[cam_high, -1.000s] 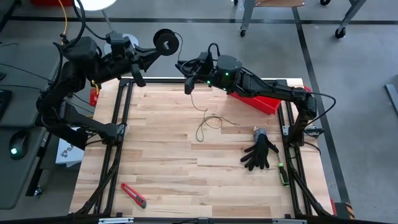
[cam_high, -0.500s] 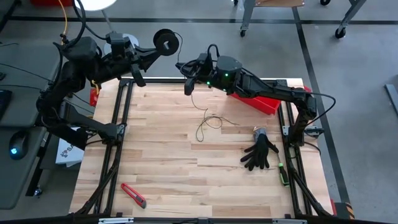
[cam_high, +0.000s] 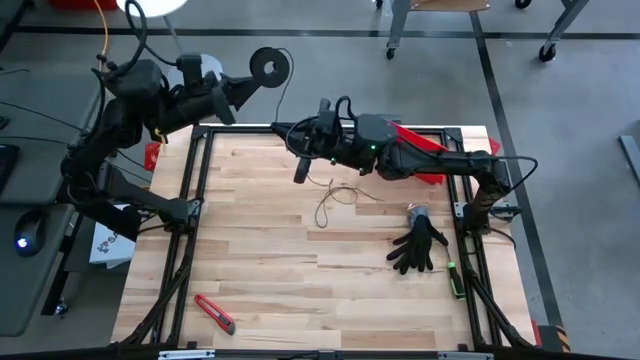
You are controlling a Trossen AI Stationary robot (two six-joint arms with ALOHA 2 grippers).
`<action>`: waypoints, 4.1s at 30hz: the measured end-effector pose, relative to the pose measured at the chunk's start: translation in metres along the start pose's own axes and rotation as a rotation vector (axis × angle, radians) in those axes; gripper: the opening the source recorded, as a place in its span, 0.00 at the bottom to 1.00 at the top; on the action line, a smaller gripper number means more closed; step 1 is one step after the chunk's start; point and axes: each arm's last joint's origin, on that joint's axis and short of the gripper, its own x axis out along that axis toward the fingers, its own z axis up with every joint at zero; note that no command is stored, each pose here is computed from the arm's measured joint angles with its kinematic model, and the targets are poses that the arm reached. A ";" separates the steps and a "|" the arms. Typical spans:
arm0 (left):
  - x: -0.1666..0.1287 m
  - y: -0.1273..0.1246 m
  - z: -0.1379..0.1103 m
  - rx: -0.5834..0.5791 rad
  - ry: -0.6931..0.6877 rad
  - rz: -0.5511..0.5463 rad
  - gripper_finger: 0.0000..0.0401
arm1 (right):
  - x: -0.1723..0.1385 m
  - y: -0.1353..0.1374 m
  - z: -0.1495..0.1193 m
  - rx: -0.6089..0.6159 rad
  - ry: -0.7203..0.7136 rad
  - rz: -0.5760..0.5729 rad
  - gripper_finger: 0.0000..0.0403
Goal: Coil cords
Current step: Coil the black wire on the spool
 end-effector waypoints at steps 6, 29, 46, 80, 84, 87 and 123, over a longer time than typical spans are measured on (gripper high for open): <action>0.013 -0.007 -0.001 -0.211 -0.022 -0.089 0.00 | 0.002 0.001 0.002 0.014 -0.059 0.037 0.00; 0.039 0.006 -0.007 -0.511 0.160 -0.176 0.00 | 0.006 0.024 -0.011 -0.050 -0.073 0.154 0.00; 0.042 0.013 -0.003 -0.431 0.121 -0.138 0.00 | 0.006 0.024 -0.009 -0.069 -0.093 0.200 0.00; 0.034 0.024 0.015 -0.155 0.057 -0.191 0.00 | 0.011 0.004 -0.021 0.041 0.030 0.085 0.32; 0.023 0.021 0.020 -0.120 0.050 -0.223 0.00 | 0.013 -0.005 -0.020 0.087 0.030 0.085 0.32; 0.016 0.019 0.022 -0.079 0.041 -0.241 0.00 | 0.014 -0.014 -0.020 0.120 0.029 0.067 0.32; -0.022 0.008 0.033 0.188 -0.029 -0.316 0.00 | 0.018 -0.062 -0.021 0.226 0.071 0.146 0.32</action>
